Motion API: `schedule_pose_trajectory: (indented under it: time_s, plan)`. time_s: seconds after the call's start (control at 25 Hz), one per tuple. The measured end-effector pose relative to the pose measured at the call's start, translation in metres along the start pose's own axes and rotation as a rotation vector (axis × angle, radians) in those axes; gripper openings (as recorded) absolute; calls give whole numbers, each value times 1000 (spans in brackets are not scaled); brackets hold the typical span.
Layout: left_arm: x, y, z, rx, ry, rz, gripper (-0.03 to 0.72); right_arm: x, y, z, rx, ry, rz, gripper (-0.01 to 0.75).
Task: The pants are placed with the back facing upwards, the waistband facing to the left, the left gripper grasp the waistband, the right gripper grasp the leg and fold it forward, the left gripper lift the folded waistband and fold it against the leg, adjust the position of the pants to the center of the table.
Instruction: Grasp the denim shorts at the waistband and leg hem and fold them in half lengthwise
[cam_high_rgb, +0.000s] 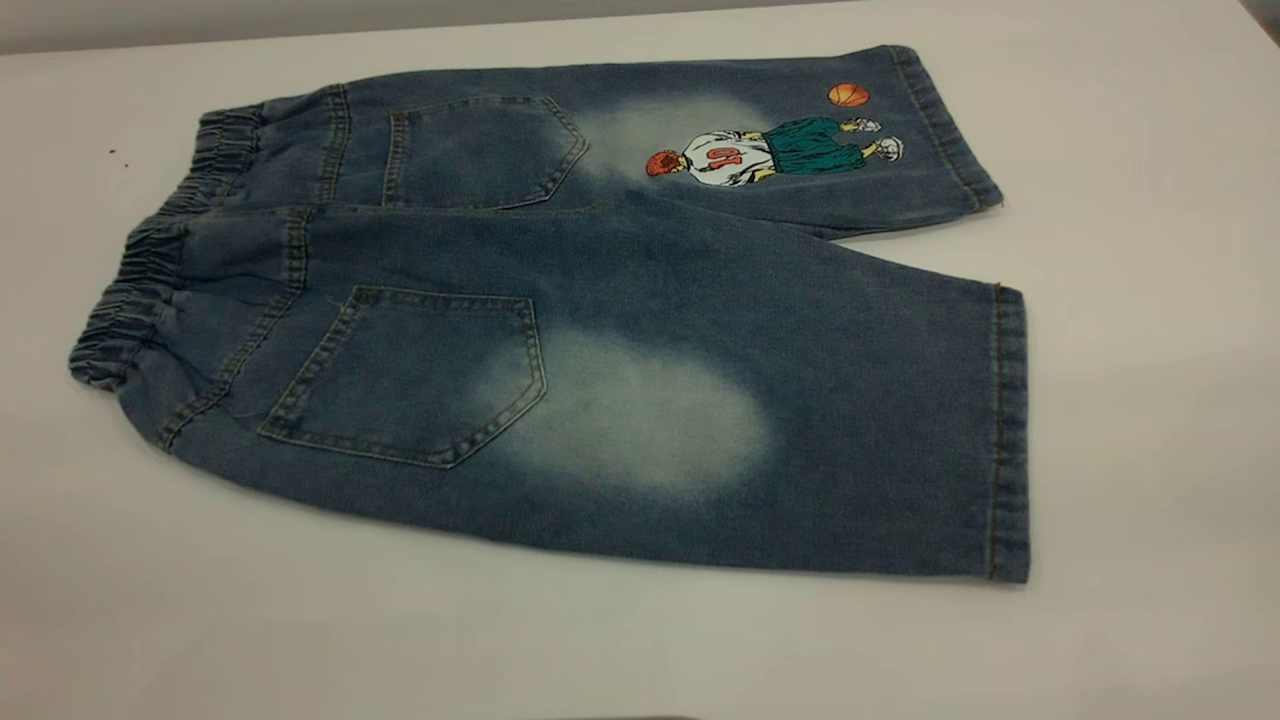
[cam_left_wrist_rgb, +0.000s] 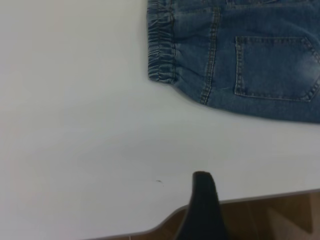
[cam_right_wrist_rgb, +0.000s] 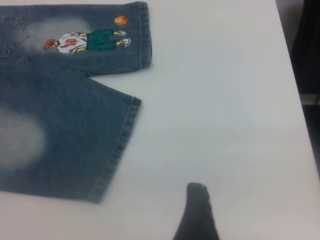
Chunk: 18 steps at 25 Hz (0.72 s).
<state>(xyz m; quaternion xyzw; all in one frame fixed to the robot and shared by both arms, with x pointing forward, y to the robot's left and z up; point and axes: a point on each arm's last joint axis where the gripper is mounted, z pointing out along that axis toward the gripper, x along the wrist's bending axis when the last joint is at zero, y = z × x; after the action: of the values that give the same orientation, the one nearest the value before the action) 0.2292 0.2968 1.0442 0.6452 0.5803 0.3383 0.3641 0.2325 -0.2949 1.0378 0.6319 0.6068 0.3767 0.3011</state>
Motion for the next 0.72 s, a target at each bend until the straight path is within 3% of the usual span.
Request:
schedule_pose_trajectory:
  time_s: [0.72]
  plan:
    - [0,0,0,0,0,0,512,2,0,0,2,22,11,463]
